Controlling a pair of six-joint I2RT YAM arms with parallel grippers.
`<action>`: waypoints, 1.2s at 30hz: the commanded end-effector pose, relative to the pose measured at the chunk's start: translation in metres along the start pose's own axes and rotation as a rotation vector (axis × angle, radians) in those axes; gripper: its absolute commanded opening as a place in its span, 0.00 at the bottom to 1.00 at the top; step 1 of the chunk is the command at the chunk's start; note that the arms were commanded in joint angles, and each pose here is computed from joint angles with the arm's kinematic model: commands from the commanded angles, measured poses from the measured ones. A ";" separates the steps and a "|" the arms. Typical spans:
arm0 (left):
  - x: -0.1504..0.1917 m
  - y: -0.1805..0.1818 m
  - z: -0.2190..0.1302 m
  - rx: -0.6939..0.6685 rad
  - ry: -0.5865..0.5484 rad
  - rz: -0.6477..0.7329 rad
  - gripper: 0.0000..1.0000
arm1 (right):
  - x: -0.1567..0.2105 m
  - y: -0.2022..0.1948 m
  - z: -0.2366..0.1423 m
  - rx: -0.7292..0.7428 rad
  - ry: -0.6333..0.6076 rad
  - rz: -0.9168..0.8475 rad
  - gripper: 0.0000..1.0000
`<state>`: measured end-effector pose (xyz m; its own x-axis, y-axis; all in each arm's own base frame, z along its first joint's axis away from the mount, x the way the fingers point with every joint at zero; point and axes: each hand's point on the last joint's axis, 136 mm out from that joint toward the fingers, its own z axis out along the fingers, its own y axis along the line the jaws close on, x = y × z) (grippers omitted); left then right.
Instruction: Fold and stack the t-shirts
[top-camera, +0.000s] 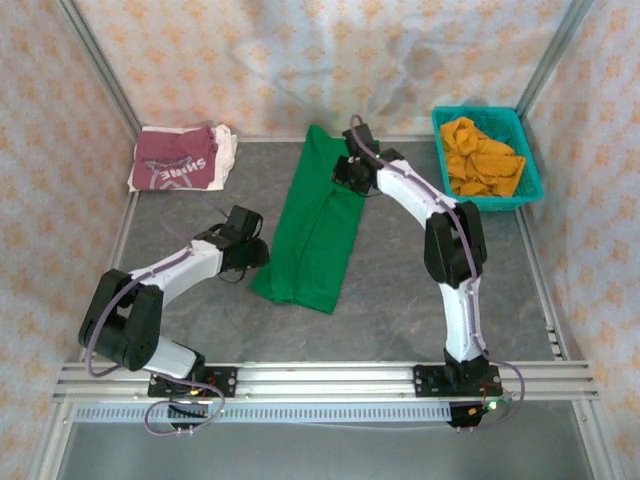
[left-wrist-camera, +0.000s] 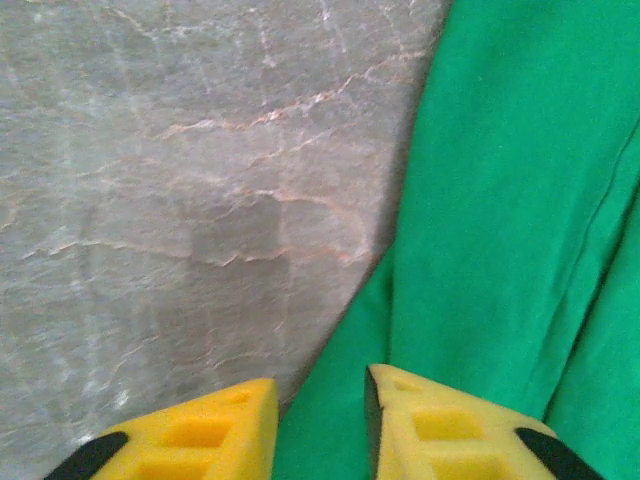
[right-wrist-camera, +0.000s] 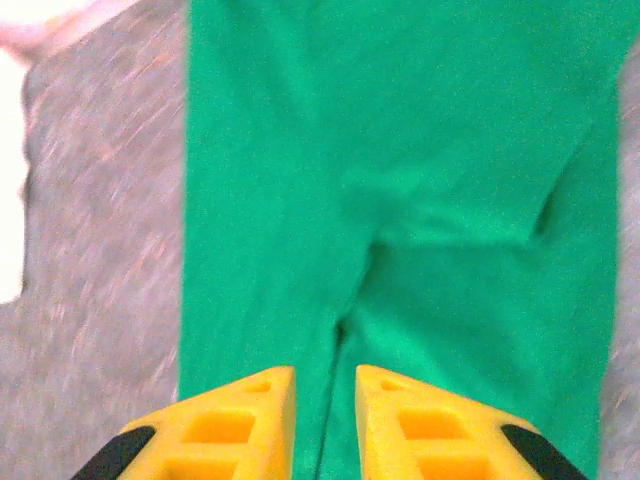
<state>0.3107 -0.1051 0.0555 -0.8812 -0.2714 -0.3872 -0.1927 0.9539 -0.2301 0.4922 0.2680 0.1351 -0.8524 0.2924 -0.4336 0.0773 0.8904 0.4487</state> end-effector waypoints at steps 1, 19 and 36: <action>0.023 0.020 -0.006 -0.057 0.053 0.004 0.33 | 0.036 -0.005 0.005 0.036 0.007 -0.130 0.23; 0.061 0.034 0.021 -0.083 0.185 -0.022 0.08 | 0.104 0.026 0.041 -0.038 0.137 -0.216 0.20; 0.076 0.046 0.016 -0.081 0.135 -0.298 0.00 | 0.141 0.004 0.100 0.038 0.282 -0.176 0.00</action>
<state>0.2691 -0.0964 0.0157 -0.8496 -0.4641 -0.2506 -0.3904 0.8728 -0.2928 0.4178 0.3829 0.0309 -0.9460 -0.0314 -0.3227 -0.1916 0.8570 0.4783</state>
